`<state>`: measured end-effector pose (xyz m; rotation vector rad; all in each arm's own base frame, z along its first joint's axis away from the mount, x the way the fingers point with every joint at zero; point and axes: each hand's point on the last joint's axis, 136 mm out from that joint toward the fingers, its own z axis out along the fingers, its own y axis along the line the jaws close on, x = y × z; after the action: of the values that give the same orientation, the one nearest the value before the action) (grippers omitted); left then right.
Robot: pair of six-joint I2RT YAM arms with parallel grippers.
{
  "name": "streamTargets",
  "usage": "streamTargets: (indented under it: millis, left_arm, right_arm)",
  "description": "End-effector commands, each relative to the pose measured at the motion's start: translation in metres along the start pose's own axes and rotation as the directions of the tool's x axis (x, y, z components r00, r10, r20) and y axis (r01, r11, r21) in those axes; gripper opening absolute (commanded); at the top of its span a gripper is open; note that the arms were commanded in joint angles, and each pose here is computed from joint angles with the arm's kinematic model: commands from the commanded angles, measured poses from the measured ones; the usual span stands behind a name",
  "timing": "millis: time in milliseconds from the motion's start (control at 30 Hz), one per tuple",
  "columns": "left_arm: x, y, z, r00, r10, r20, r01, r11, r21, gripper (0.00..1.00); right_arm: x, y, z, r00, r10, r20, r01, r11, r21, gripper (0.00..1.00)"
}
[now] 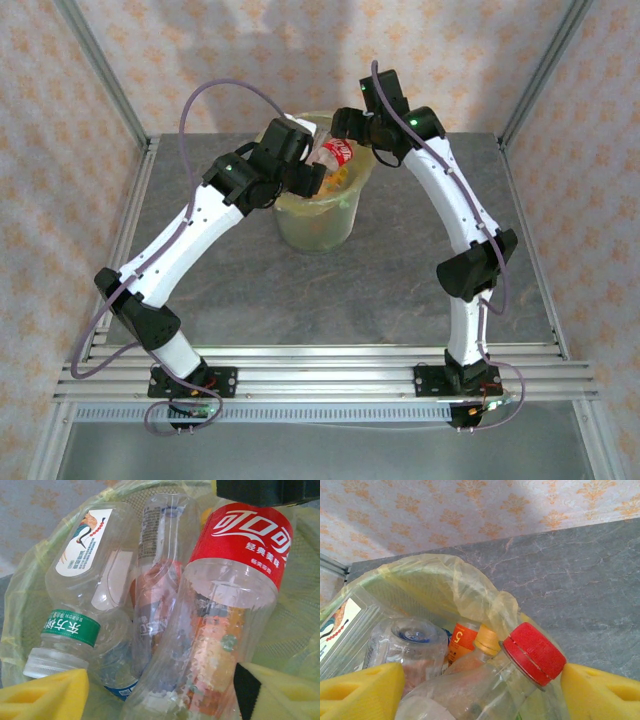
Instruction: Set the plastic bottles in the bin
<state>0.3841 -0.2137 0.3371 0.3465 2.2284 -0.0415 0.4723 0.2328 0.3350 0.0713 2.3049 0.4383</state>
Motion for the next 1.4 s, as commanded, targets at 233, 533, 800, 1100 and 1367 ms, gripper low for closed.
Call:
streamTargets:
  millis: [233,533,800,1100,1367]
  left_arm:
    - [-0.003,0.008,0.002,1.0,-0.016,0.015,0.017,0.999,-0.038,0.75]
    - [-0.025,0.024,-0.037,0.989,-0.063,0.131,0.07,0.996,-0.049,0.81]
    - [-0.017,0.074,-0.066,0.96,-0.174,0.218,0.213,0.962,-0.171,0.97]
    - [0.039,0.167,-0.093,0.851,-0.407,0.331,0.508,0.797,-0.325,1.0]
    - [0.126,0.221,-0.109,0.762,-0.455,0.461,0.647,0.572,-0.504,1.0]
  right_arm:
    - [-0.017,-0.018,-0.027,0.996,-0.053,0.068,0.045,0.992,0.117,0.96]
    - [-0.027,-0.031,-0.07,0.988,-0.059,0.144,0.036,0.986,0.162,0.99]
    - [-0.017,-0.042,-0.108,0.978,-0.041,0.205,0.011,0.989,0.146,0.99]
    - [0.026,-0.085,-0.14,0.969,0.0,0.248,-0.054,0.976,0.209,0.99]
    - [0.086,-0.15,-0.147,0.95,0.038,0.309,-0.153,0.922,0.355,0.99]
